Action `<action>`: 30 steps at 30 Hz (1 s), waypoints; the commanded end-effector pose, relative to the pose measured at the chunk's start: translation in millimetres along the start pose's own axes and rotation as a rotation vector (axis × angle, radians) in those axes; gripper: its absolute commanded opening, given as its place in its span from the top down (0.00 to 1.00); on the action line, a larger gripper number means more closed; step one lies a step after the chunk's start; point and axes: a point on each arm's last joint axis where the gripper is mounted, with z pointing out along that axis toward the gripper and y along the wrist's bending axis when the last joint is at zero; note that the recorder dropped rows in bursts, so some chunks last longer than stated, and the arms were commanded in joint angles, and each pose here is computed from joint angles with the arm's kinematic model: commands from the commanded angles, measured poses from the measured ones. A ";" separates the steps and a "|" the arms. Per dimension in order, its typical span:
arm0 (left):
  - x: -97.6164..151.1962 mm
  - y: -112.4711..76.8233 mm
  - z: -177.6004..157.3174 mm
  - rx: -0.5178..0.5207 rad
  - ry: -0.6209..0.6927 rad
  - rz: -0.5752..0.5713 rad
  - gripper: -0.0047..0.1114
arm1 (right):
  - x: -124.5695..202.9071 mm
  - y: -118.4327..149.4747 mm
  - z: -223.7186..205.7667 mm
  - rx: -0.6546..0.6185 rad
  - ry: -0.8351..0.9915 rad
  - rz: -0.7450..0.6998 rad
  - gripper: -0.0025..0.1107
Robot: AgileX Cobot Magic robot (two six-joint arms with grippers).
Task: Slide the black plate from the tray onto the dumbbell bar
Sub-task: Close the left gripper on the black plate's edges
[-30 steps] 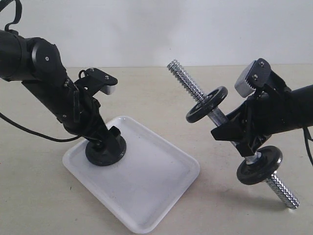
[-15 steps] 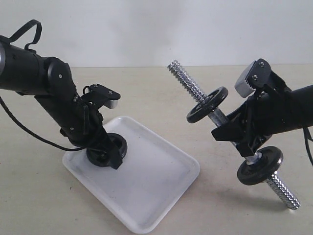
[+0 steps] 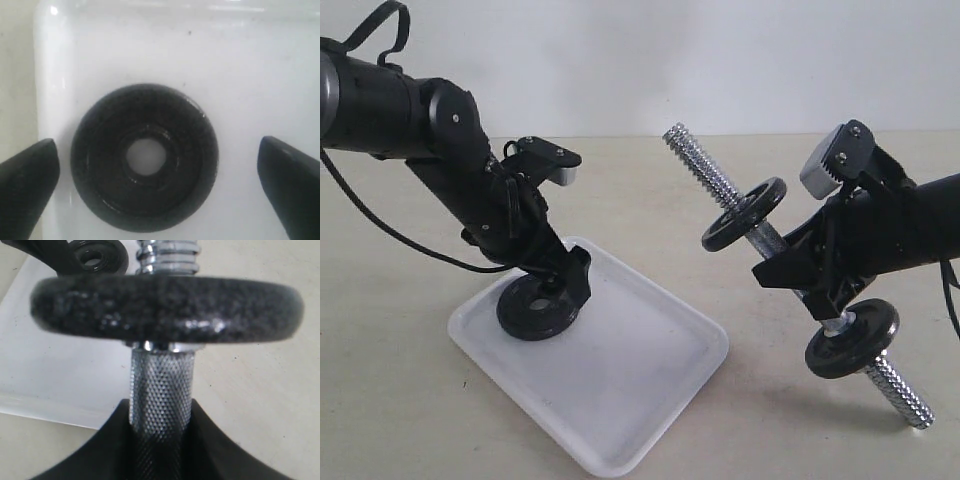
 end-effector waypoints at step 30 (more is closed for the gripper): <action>5.3 -2.6 30.9 -0.068 0.127 0.072 0.01 | -31.3 3.4 -14.8 -0.020 -0.178 0.042 0.98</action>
